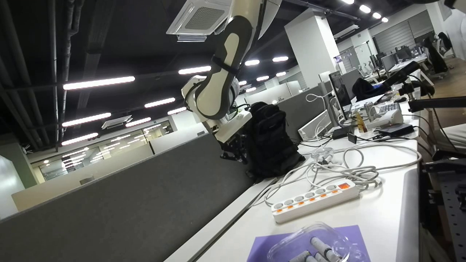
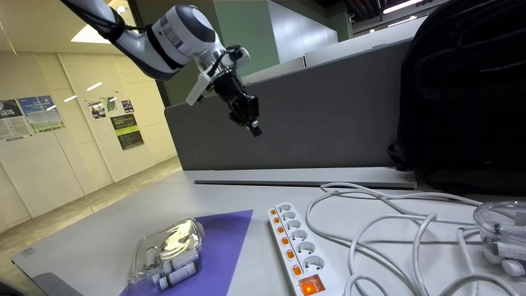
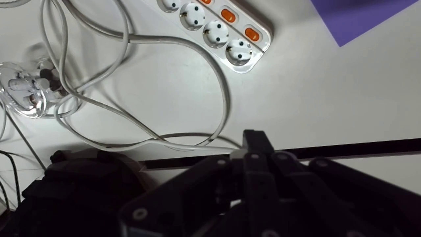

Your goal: Turn on the last switch to the left

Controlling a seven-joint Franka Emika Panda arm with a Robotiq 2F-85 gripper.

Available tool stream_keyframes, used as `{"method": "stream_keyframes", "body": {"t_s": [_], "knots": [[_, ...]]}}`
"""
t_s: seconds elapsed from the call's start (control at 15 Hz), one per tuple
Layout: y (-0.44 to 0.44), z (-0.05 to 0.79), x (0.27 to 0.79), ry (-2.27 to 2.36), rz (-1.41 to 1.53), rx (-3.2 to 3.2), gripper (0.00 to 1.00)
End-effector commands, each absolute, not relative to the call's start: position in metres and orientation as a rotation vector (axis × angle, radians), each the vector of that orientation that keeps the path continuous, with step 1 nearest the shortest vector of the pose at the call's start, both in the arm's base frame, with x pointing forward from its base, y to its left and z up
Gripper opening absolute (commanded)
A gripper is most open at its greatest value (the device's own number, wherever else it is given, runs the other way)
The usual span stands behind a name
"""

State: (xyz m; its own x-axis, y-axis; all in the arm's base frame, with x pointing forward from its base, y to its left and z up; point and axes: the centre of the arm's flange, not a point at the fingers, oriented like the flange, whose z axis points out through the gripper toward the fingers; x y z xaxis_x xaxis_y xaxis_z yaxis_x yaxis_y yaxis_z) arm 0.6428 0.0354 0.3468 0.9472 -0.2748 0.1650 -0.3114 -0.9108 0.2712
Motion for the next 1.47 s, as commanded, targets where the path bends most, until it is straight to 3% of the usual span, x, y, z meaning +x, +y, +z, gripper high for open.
{"method": "stream_keyframes", "body": {"t_s": [0.0, 1.4], "knots": [[0.04, 0.324, 0.656, -0.455, 0.235, 2.78, 0.0], [0.025, 0.205, 0.635, -0.549, 0.079, 2.944, 0.0]]}}
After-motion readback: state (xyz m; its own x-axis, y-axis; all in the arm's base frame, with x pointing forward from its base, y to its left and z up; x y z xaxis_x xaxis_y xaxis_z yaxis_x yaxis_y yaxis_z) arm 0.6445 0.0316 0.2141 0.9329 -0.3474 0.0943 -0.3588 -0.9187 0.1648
